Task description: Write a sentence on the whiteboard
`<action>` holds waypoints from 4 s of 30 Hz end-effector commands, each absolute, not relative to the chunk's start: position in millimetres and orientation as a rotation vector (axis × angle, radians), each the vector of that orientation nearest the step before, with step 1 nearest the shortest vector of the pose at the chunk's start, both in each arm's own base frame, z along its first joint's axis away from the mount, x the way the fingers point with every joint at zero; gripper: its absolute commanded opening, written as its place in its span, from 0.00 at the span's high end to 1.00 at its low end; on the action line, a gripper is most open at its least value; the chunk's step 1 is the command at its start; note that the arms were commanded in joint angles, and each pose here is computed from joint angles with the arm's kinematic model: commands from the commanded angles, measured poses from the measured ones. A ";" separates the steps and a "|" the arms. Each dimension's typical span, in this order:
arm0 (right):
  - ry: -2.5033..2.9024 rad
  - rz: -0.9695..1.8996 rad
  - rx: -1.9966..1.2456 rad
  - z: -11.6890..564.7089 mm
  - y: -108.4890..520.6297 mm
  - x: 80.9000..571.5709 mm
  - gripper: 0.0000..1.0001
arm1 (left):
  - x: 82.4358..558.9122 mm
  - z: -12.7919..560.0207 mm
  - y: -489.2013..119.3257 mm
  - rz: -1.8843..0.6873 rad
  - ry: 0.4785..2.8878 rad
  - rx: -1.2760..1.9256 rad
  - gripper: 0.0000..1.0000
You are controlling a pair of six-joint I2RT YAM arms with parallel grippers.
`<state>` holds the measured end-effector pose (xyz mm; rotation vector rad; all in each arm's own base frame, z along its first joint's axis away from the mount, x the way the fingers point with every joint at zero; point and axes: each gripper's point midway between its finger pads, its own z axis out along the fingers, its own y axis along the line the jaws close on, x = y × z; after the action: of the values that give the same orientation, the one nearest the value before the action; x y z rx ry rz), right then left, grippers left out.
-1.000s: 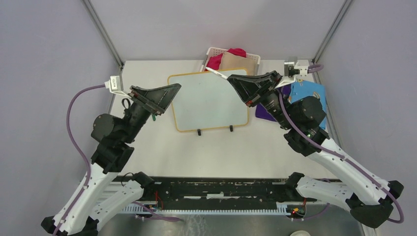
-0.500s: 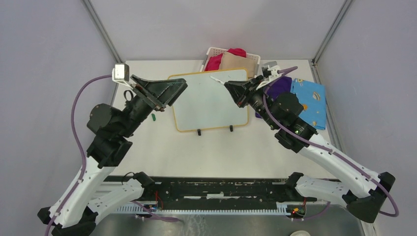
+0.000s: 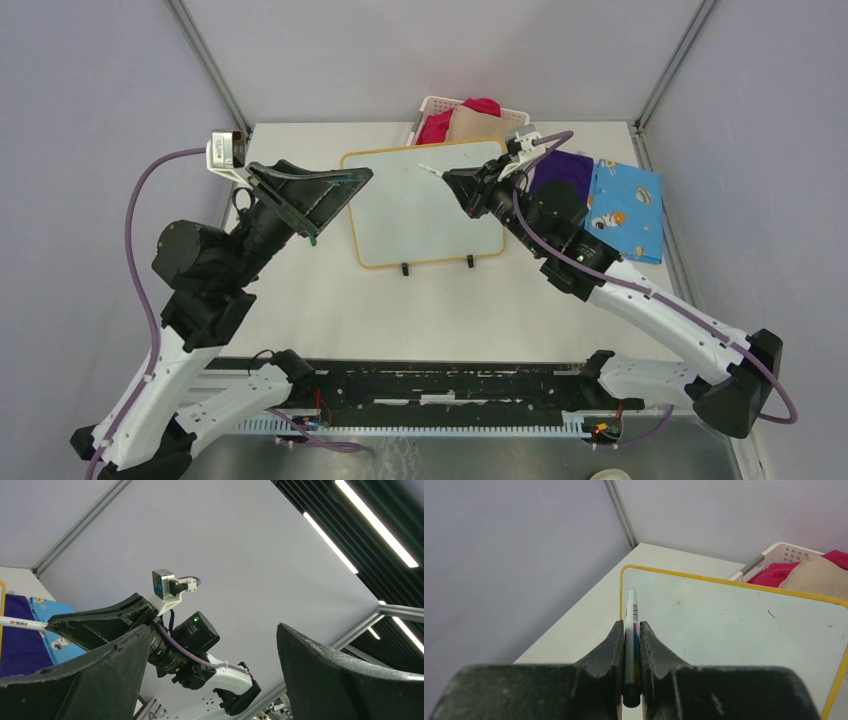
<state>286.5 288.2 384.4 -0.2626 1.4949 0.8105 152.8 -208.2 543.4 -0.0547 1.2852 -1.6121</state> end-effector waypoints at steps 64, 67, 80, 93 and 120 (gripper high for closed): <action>1.583 0.271 -0.560 279.0 222.2 230.3 1.00 | 270.5 184.1 -168.3 -0.531 2.141 0.077 0.03; 1.593 0.255 -0.535 275.1 211.1 228.3 1.00 | 249.9 165.5 -183.3 -0.531 2.159 0.089 0.00; 1.591 0.203 -0.466 285.4 183.2 224.9 1.00 | 265.9 96.9 -215.6 -0.274 2.210 -0.087 0.15; 1.565 0.198 -0.439 298.6 170.9 221.7 1.00 | 284.3 54.0 -231.7 -0.113 2.217 -0.159 0.33; 1.572 0.204 -0.422 294.6 168.8 220.9 1.00 | 284.7 31.7 -258.7 -0.124 2.235 -0.077 0.87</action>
<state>219.6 175.4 279.9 -0.4833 1.5913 0.2029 279.7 -238.2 21.3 -0.0622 2.2833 -0.0577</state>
